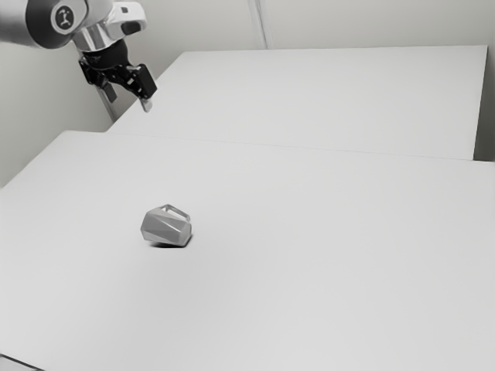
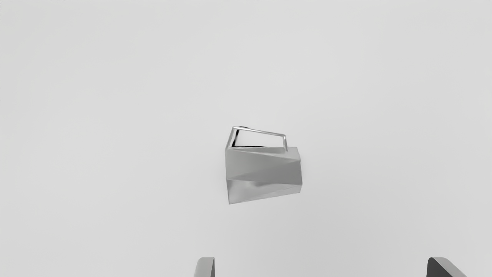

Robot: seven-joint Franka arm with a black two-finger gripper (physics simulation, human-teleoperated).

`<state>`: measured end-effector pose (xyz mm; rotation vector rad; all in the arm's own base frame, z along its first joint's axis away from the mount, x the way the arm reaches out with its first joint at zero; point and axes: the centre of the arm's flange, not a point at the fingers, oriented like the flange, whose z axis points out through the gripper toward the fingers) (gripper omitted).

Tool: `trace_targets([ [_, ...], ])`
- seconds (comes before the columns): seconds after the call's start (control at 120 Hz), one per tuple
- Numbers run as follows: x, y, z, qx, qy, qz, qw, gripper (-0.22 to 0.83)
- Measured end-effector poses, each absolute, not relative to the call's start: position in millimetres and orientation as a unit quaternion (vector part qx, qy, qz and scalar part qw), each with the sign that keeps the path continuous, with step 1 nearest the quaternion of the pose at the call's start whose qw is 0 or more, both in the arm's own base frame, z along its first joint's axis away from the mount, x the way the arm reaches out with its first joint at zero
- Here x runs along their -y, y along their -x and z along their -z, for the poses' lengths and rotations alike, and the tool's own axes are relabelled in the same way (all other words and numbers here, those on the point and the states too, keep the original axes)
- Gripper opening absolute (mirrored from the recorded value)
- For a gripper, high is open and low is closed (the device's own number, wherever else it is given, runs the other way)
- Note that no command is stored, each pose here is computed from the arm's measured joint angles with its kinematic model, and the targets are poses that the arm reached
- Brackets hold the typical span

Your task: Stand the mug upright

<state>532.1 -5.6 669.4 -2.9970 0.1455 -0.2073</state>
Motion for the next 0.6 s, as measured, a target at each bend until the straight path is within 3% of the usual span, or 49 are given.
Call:
trace_targets([
  [0.233, -27, -531, -649, -0.018, 0.996, 0.054, 0.063, 0.62],
  [0.342, -58, -529, -635, 0.022, 0.999, 0.042, 0.015, 0.62],
  [0.6, -157, -537, -549, 0.132, 0.981, -0.025, -0.139, 0.62],
])
